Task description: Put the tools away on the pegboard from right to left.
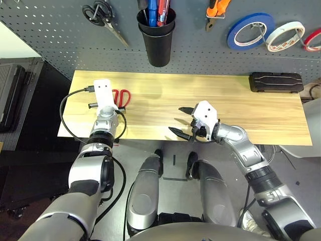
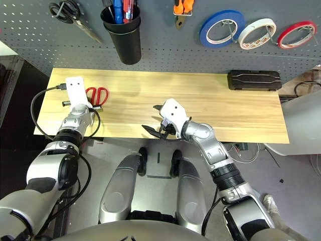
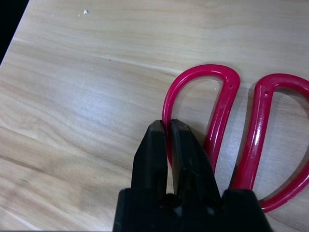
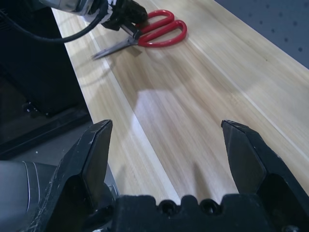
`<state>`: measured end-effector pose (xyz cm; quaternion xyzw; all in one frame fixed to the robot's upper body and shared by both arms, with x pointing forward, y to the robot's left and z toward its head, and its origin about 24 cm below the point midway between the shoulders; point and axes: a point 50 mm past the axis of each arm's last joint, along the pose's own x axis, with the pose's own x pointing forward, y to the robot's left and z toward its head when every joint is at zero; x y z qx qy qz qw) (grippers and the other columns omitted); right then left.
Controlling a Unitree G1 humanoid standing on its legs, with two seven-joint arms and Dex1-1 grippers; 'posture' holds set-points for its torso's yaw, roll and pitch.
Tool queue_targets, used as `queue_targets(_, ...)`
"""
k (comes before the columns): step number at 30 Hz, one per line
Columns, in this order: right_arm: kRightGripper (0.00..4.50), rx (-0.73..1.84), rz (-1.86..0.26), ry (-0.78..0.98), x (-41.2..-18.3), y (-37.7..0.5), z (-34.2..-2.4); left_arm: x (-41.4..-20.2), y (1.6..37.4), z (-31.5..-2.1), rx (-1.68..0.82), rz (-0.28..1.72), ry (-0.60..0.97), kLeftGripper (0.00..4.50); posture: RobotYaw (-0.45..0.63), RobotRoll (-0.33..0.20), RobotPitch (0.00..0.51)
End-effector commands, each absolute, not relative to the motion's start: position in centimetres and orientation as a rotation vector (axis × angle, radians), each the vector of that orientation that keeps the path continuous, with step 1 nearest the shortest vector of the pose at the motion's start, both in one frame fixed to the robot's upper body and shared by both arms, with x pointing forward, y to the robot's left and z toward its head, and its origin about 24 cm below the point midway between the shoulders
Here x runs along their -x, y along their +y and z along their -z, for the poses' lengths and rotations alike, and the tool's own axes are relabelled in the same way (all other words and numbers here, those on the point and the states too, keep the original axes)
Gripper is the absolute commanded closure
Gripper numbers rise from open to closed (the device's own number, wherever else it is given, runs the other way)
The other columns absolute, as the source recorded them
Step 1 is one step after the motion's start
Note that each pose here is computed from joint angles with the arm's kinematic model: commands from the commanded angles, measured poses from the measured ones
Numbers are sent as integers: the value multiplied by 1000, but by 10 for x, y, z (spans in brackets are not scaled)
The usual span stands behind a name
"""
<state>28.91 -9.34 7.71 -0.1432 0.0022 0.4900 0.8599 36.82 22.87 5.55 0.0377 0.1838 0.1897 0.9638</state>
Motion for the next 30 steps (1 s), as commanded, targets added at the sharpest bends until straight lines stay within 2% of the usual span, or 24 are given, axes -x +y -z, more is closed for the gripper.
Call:
queue_targets(1, 0, 297, -1056, 10, -287, -92, -71, -354, 228, -31, -31, -393, 461, 4467, 242, 0, 378)
queue_targets(8, 0, 274, -1063, -69, -292, -90, -78, -351, 225, -61, 45, -365, 265, 4467, 286, 0, 351)
queue_targets(15, 0, 212, -1042, -134, -297, -102, -90, -329, 226, -92, 78, -347, 96, 4467, 316, 0, 322)
queue_targets(24, 0, 98, -1040, -317, -295, -110, -112, -311, 231, -131, 151, -284, -108, 4467, 350, 0, 275)
queue_targets(27, 0, 96, -1038, -323, -294, -112, -114, -308, 235, -135, 150, -295, -119, 4467, 355, 0, 262)
queue_targets(30, 0, 105, -1033, -320, -295, -113, -112, -310, 243, -124, 120, -348, -67, 4467, 347, 0, 257)
